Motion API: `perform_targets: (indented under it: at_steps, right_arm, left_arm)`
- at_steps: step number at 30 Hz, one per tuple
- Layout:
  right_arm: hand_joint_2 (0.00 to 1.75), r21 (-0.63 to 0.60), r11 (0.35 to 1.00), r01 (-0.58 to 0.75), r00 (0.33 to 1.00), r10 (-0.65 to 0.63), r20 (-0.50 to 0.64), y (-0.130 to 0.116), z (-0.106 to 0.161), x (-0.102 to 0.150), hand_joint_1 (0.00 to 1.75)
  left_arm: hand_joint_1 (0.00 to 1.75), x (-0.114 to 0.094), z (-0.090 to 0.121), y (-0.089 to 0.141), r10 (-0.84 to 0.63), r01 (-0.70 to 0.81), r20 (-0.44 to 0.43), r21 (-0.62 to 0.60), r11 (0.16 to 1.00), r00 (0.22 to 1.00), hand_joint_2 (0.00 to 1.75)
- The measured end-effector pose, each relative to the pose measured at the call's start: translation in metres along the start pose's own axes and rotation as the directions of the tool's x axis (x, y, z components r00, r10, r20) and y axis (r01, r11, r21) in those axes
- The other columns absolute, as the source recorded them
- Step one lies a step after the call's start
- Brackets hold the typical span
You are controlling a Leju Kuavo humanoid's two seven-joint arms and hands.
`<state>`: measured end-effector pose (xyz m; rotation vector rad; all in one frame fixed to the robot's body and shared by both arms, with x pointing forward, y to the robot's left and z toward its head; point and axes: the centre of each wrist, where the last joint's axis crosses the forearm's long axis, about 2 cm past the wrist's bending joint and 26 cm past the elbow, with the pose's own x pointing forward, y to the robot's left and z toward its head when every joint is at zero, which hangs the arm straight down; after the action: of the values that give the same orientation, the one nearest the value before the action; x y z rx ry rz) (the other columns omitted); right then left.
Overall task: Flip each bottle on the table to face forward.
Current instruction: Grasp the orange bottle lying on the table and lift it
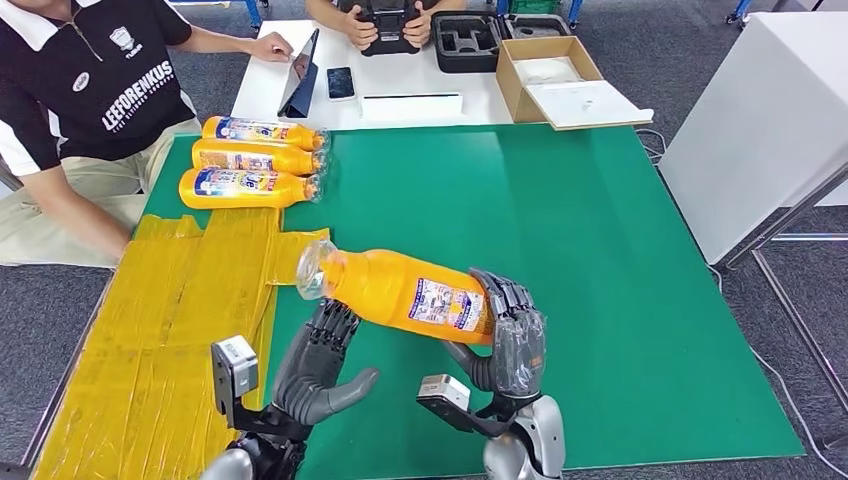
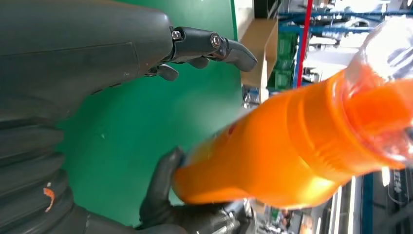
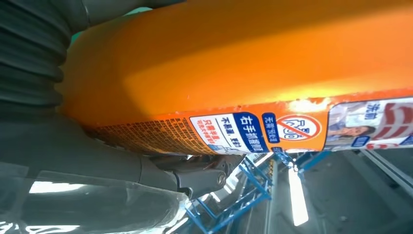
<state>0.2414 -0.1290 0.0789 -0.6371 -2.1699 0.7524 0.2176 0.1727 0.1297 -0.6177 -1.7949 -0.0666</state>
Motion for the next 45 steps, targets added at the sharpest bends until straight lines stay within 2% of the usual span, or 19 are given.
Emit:
perform_targets:
  at_steps: [6,14,45]
  right_arm:
    - [1.75,0.066,0.997,0.046,0.998,-0.043,-0.039,0.017,0.001,0.014,1.75]
    - [1.75,0.185,0.98,0.079,0.997,-0.08,-0.006,0.037,0.002,0.025,1.75]
    - [1.75,0.294,0.942,0.159,0.987,-0.159,-0.025,0.051,0.007,0.03,1.75]
  left_arm:
    - [0.0,-0.004,-0.014,-0.009,0.036,-0.036,-0.004,-0.032,0.999,0.999,1.75]
    - [0.0,-0.007,-0.023,-0.01,0.052,-0.052,-0.006,-0.015,0.999,0.999,1.75]
    - [0.0,-0.009,-0.026,-0.003,0.111,-0.111,0.002,0.055,0.992,0.994,1.75]
